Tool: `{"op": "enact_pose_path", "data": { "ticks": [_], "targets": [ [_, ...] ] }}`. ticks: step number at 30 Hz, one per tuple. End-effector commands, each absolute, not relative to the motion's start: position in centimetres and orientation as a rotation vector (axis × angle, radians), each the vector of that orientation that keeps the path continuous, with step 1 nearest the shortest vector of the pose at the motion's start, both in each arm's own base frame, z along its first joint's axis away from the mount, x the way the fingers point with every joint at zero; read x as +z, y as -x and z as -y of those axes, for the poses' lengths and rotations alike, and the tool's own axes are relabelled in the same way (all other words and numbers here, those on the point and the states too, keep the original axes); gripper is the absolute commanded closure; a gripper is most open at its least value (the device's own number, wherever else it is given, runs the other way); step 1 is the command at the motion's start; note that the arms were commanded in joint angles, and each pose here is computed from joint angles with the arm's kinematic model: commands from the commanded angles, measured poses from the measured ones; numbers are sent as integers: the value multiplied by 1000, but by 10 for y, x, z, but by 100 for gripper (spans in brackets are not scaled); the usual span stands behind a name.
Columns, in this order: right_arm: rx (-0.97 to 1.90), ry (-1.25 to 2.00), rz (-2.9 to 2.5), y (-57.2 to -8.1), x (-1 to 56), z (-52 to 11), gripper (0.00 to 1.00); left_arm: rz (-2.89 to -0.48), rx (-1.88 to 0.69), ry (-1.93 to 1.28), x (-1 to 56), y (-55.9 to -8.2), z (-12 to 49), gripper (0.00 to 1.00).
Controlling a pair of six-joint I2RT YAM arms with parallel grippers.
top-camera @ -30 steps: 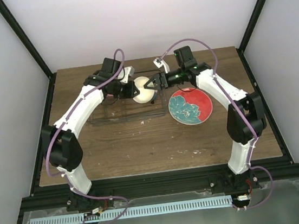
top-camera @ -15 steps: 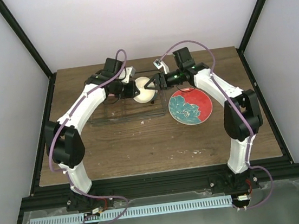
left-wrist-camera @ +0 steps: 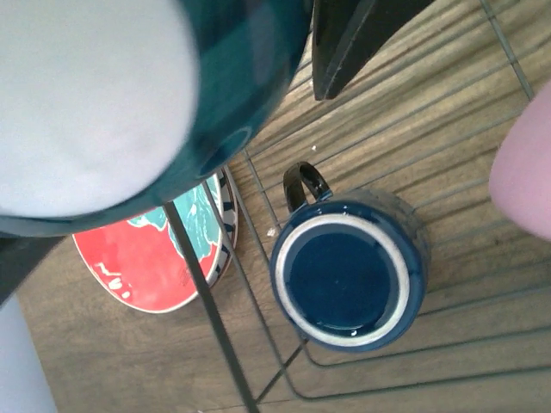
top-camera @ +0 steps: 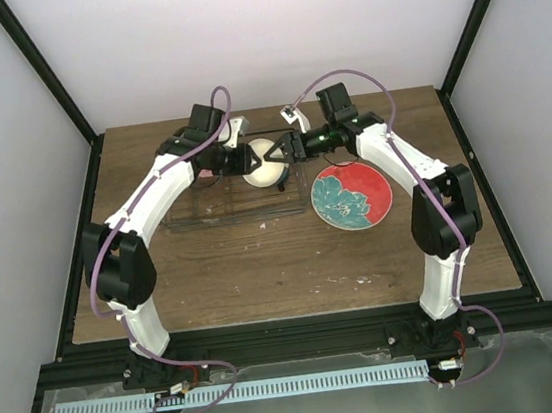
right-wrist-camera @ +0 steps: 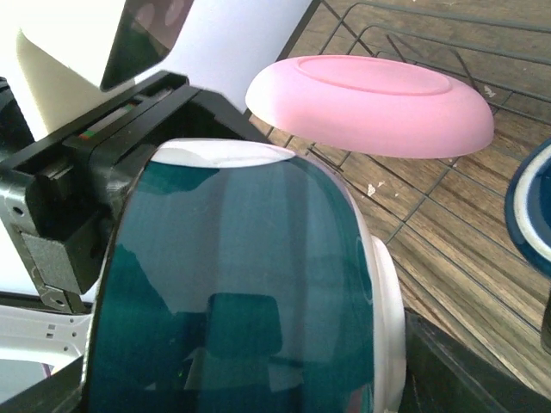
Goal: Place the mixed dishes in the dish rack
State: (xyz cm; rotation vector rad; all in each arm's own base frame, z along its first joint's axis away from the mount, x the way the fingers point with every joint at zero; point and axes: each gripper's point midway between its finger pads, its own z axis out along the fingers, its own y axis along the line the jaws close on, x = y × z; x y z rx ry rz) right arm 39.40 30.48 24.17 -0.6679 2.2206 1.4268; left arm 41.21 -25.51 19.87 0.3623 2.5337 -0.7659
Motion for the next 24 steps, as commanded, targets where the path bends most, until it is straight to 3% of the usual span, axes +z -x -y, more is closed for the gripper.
{"op": "enact_pose_path", "data": {
  "ticks": [1, 6, 11, 17, 24],
  "targets": [
    [1436, 774, -2127, -389, 272, -318, 83, -2478, -796, -370, 202, -422, 259, 60],
    [1373, 770, -2158, -394, 270, -316, 84, -2484, -747, -349, 203, -418, 243, 29],
    [1326, 760, -2173, -398, 269, -313, 85, -2498, -689, -326, 205, -413, 225, 10],
    [1203, 720, -2229, -409, 259, -304, 87, -2518, -578, -277, 211, -406, 196, 1],
    [1056, 671, -2276, -422, 257, -293, 87, -2518, -402, -237, 241, -389, 156, 0]
  ]
}}
